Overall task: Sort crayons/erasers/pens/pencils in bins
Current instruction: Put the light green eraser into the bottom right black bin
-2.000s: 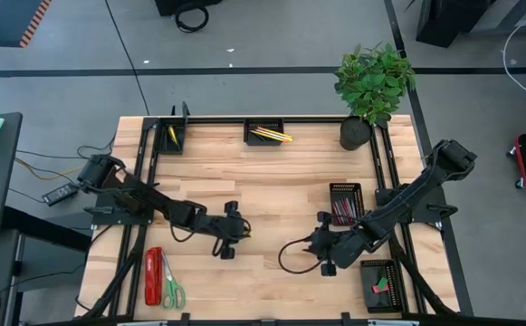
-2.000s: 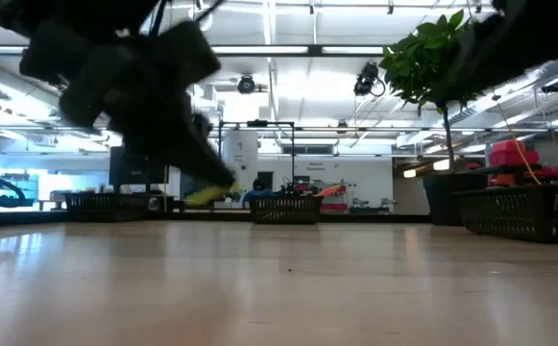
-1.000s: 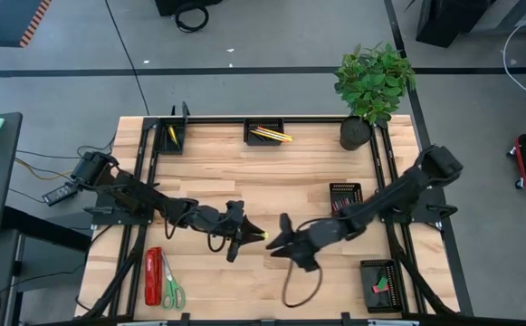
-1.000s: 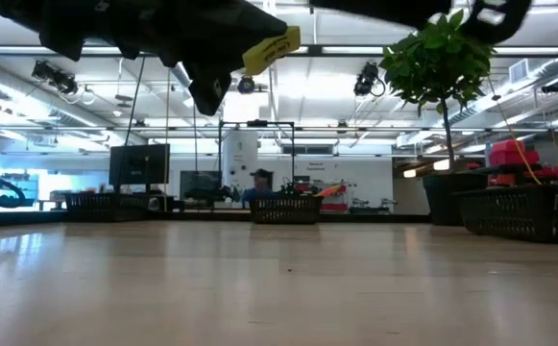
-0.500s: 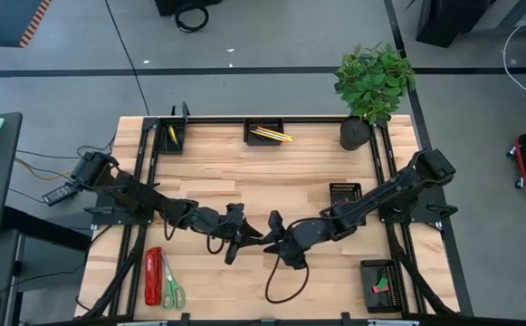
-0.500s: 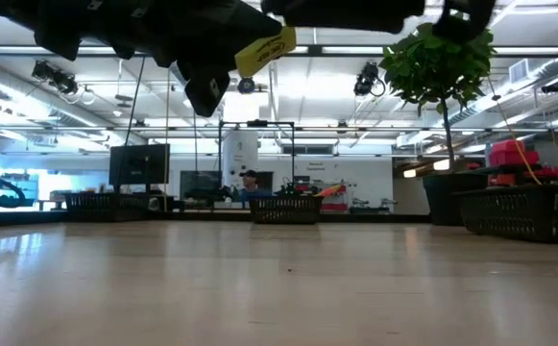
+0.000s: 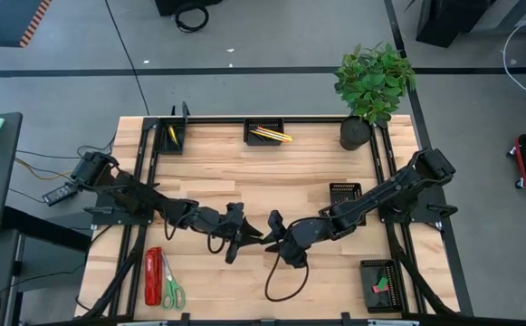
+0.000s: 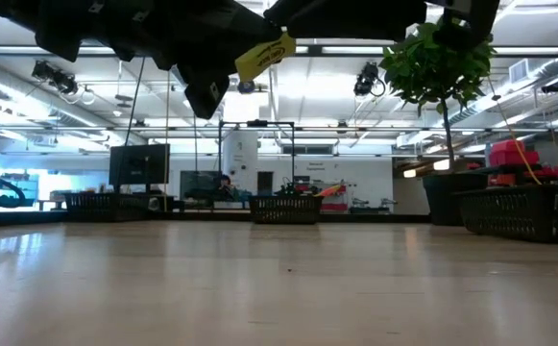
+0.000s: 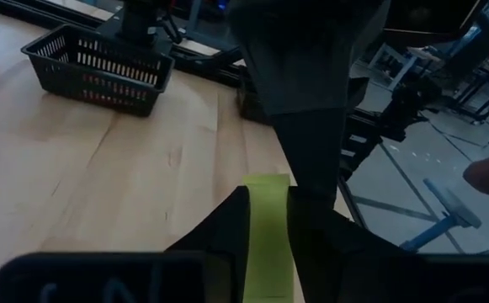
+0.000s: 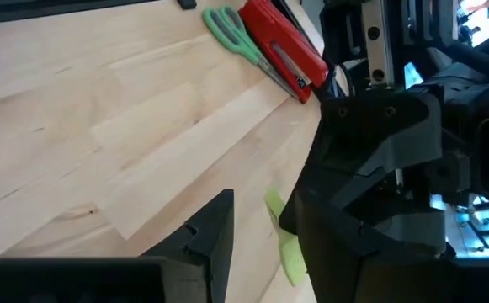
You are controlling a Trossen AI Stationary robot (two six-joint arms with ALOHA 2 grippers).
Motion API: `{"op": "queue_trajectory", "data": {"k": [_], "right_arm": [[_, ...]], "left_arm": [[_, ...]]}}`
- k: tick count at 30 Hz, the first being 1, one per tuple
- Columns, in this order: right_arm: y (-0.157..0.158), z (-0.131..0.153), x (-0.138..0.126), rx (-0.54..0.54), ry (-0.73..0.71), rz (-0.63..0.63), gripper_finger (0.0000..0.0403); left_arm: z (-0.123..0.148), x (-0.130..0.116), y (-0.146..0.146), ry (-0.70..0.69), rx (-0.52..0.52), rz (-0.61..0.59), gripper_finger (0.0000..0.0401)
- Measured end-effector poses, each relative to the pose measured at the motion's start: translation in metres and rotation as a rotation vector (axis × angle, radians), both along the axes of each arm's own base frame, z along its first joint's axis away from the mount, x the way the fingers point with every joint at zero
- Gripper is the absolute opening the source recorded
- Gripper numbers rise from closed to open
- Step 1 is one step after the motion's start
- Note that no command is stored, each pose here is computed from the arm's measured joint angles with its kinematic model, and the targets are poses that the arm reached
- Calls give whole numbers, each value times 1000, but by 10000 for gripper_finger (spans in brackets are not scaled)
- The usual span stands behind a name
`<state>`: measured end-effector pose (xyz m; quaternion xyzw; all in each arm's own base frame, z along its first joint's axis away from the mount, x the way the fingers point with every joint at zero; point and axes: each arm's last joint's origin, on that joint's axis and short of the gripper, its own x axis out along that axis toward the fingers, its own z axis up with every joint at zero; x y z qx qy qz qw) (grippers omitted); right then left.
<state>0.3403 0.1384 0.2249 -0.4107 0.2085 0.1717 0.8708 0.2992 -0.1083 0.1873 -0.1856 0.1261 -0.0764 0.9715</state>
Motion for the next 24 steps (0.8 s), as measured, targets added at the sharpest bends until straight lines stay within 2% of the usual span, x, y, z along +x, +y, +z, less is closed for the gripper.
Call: {"op": "queue_trajectory", "data": {"k": [7, 14, 24], "right_arm": [[-6, 1, 2, -43, -25, -76, 133], [-16, -2, 4, 34, 18, -112, 133], [-18, -2, 5, 77, 33, -98, 131]], "left_arm": [[1, 0, -1, -3, -2, -8, 87], [0, 0, -1, 2, 1, -3, 83], [0, 0, -1, -1, -1, -10, 82]]}}
